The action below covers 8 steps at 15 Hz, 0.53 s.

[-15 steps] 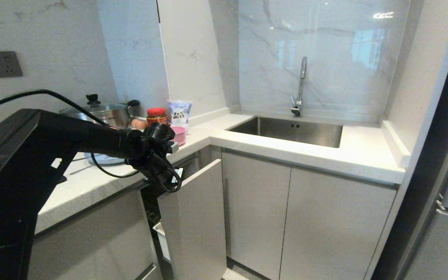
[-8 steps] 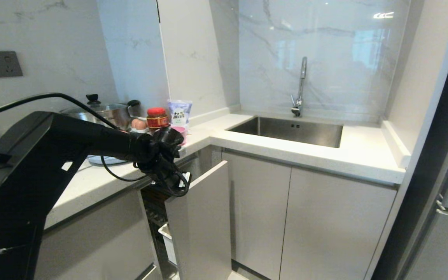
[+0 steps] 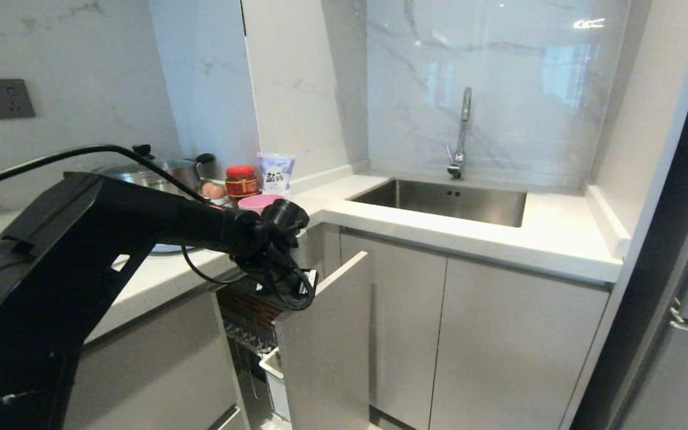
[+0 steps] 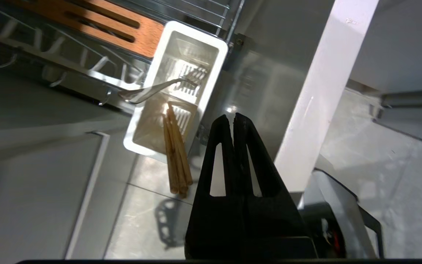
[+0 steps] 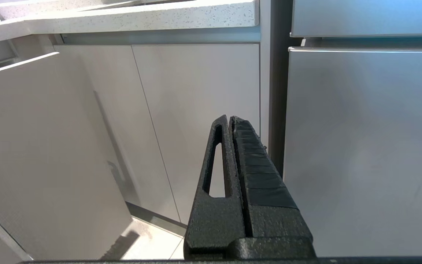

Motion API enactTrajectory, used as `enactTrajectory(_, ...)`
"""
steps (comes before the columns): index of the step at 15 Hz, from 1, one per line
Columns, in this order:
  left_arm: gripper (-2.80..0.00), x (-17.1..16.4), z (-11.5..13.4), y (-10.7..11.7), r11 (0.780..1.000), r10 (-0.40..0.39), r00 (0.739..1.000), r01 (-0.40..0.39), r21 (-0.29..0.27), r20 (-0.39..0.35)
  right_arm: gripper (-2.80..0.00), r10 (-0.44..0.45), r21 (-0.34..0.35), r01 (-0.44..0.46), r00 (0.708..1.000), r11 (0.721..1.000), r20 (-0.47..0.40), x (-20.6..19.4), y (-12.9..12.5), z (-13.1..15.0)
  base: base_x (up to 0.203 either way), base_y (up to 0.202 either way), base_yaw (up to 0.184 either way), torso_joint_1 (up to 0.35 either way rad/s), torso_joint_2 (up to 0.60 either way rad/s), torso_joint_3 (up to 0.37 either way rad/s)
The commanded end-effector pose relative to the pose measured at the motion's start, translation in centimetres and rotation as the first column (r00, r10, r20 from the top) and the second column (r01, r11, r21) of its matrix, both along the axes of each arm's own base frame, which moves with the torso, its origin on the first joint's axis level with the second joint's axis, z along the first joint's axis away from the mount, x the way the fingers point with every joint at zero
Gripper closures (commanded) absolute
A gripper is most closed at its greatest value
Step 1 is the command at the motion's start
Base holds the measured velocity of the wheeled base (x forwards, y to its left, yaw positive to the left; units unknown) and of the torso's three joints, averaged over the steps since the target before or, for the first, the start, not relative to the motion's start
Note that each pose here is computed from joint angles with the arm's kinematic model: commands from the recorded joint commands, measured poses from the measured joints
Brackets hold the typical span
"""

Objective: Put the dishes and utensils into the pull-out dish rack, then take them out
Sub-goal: Open the cupboard

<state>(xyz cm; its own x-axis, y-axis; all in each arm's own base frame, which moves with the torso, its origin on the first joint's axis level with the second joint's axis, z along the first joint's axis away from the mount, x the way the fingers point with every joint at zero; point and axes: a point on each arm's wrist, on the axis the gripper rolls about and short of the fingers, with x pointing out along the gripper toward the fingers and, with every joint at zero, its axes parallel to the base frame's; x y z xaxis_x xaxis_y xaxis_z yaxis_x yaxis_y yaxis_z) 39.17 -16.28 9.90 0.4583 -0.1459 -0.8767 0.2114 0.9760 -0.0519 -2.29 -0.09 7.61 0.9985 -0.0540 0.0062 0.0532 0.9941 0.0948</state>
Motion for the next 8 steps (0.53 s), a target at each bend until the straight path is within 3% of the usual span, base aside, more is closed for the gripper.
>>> enactTrajectory(1, 0.0, -0.8, 0.2, -1.2, 0.999, -0.025, 0.999, 0.024, -0.045, -0.028, 0.0, 0.0, 0.0, 0.0, 1.0, 1.0, 0.005, 0.0, 0.0, 0.0, 0.0, 0.0, 0.0, 0.0, 0.0, 0.0)
enactTrajectory(5, 0.0, -2.3, 0.4, -2.8, 0.986, -0.096, 0.992, 0.084, -0.141, -0.083, 0.0, 0.0, 0.0, 0.0, 1.0, 1.0, 0.003, 0.0, 0.0, 0.0, 0.0, 0.0, 0.0, 0.0, 0.0, 0.0)
enactTrajectory(8, 0.0, -3.5, 0.5, -4.2, 0.964, -0.165, 0.978, 0.132, -0.232, -0.128, 0.0, 0.0, 0.0, 0.0, 1.0, 1.0, 0.003, 0.0, 0.0, 0.0, 0.0, 0.0, 0.0, 0.0, 0.0, 0.0)
